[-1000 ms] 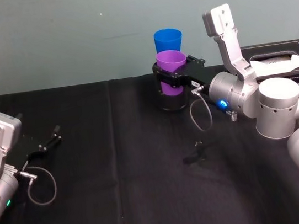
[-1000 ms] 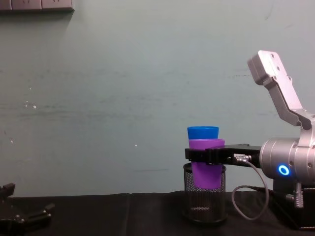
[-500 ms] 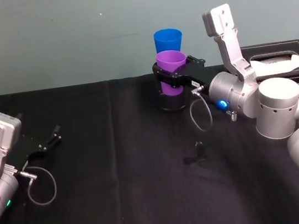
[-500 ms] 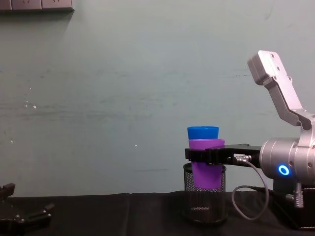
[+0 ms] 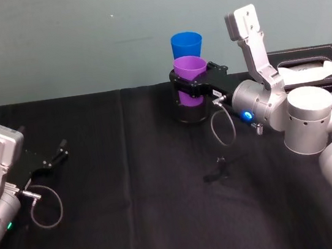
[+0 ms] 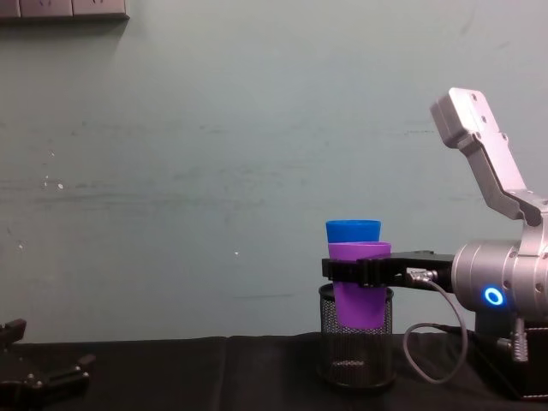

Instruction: Pick up one cup with a gripper and tap it against the other cup.

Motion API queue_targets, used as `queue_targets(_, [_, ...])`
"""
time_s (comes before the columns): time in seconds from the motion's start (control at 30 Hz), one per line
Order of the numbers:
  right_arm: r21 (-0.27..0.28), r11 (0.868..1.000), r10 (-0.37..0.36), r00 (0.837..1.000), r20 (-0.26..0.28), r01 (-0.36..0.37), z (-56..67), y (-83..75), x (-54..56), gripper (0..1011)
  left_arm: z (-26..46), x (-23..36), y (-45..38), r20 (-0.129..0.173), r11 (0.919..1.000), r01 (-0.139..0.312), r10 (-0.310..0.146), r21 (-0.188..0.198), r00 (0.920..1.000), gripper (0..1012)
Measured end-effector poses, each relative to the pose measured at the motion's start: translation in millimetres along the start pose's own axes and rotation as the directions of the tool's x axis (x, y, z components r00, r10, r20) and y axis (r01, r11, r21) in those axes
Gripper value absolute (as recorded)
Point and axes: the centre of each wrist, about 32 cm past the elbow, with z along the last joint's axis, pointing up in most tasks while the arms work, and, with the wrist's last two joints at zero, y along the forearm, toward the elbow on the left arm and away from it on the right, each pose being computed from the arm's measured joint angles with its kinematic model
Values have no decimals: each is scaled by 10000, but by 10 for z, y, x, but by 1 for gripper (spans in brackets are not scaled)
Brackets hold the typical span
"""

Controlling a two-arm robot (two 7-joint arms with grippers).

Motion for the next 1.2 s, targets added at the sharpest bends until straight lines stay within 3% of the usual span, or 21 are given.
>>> queue_targets(1.2, [0, 10000, 1, 10000, 0, -1, 0, 0, 0, 723, 0, 0, 0, 0, 10000, 0, 0, 0, 10000, 1000])
